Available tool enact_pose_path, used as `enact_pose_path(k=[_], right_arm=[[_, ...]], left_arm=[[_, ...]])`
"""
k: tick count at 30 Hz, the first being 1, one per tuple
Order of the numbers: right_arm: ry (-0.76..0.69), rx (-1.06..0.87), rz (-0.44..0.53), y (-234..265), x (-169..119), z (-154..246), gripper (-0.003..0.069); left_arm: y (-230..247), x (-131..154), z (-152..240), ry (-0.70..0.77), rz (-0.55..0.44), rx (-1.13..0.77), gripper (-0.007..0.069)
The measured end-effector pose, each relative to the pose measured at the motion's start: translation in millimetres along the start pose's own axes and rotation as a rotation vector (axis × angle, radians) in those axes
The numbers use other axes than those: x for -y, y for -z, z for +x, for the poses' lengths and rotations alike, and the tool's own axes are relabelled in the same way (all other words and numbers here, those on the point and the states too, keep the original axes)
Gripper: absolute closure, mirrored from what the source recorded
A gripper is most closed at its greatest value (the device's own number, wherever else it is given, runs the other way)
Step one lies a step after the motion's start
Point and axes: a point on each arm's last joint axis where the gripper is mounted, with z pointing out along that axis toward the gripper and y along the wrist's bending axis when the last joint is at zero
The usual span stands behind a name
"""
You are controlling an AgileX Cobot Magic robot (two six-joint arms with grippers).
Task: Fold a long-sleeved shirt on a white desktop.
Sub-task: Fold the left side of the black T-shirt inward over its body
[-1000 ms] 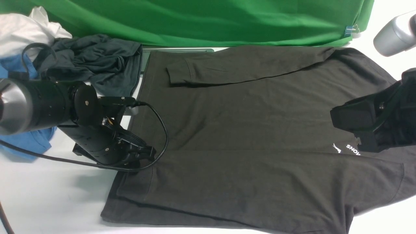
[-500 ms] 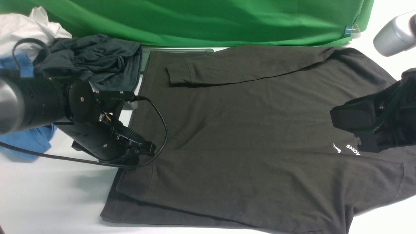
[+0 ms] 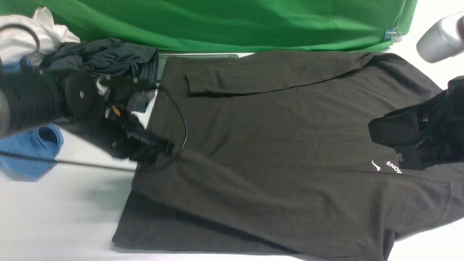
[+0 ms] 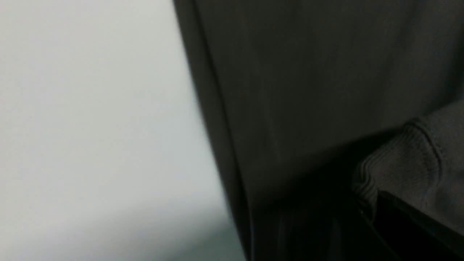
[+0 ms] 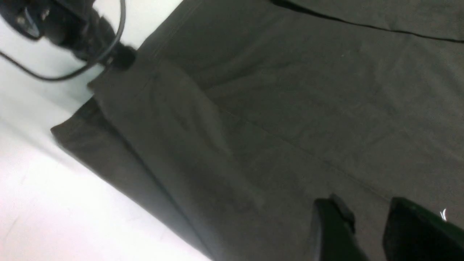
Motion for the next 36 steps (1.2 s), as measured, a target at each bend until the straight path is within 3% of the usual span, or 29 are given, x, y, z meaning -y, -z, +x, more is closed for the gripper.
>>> enact_pose_path(k=[5,13,26,36], right_arm=[[-0.001,0.0,0.0,0,0,0,0.0417],[-0.001,0.0,0.0,0,0,0,0.0417],[-0.001,0.0,0.0,0,0,0,0.0417],[-0.004,0.028,-0.003,0,0,-3,0.0416]], left_arm=[[17,0,-37,-0.039,-0.007,0.147,0.0578],[3,0,-76,-0.111,0.015,0.199,0.0578],[-13,0,-80,-0.138,0.038,0.106,0.0578],[53,6,-91,-0.164,0.01,0.308,0.0578]])
